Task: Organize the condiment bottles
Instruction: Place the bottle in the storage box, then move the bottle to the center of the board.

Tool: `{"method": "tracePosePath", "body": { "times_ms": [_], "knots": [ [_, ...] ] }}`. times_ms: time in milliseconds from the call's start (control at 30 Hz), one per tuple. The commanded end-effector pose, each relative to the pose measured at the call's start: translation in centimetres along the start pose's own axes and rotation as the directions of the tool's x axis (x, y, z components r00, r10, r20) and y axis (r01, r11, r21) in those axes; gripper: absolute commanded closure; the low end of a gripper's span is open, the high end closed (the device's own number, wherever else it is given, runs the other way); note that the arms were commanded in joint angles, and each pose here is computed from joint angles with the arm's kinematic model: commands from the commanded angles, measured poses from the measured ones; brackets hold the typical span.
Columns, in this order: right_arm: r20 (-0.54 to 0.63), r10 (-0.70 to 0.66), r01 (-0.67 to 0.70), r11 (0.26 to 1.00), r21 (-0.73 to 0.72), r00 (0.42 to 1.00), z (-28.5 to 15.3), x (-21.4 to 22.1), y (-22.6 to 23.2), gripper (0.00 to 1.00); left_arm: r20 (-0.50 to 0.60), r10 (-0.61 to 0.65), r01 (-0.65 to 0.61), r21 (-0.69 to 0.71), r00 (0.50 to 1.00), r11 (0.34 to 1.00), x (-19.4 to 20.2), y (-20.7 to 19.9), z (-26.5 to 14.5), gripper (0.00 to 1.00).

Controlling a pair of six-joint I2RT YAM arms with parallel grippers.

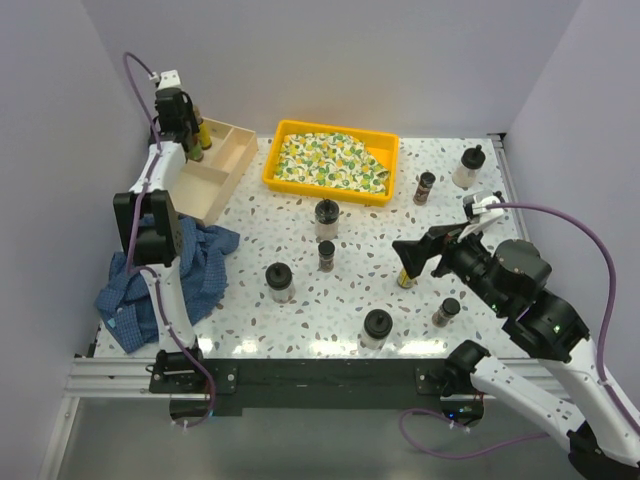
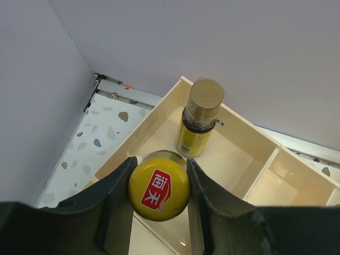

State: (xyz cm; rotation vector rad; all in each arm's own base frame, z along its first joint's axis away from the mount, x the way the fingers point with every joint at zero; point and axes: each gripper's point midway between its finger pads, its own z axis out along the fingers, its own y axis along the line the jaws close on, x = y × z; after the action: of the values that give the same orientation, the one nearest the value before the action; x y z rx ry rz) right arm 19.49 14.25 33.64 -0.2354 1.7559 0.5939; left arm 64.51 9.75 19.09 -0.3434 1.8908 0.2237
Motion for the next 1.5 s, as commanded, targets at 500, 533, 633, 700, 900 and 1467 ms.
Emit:
{"method": "tracePosePath", "body": {
  "times_ms": [500,533,633,700,900,1467],
  "knots": [
    [0.039,-0.006,0.006,1.0,0.001,0.999,-0.2,-1.9,0.3,0.01,0.224,-0.065,0.074,-0.033,0.972,0.997,-8.2,2.8,-0.6,0.22],
    [0.046,-0.004,0.003,1.0,0.002,0.999,-0.3,-2.0,0.2,0.01,0.23,-0.065,0.074,-0.034,0.971,0.997,-8.6,3.0,-0.8,0.16],
    [0.043,0.002,-0.002,1.0,0.006,0.999,-0.2,-1.6,0.1,0.01,0.247,-0.072,0.08,-0.023,0.966,0.997,-10.1,2.9,-2.1,0.1],
    [0.027,0.008,-0.008,1.0,0.016,1.0,-0.2,-1.2,-0.1,0.01,0.259,-0.08,0.087,-0.016,0.962,0.996,-11.3,2.9,-3.2,0.07],
    [0.029,0.032,-0.034,0.997,0.068,0.999,-0.5,-0.9,-1.0,0.01,0.252,-0.146,0.146,0.022,0.957,0.989,-13.6,2.8,-7.0,0.06],
    [-0.093,0.017,-0.008,0.995,0.095,0.996,0.4,4.8,-2.4,0.01,0.087,0.058,-0.095,0.516,0.995,0.852,-4.7,-14.9,-26.4,0.07]
  ]
}}
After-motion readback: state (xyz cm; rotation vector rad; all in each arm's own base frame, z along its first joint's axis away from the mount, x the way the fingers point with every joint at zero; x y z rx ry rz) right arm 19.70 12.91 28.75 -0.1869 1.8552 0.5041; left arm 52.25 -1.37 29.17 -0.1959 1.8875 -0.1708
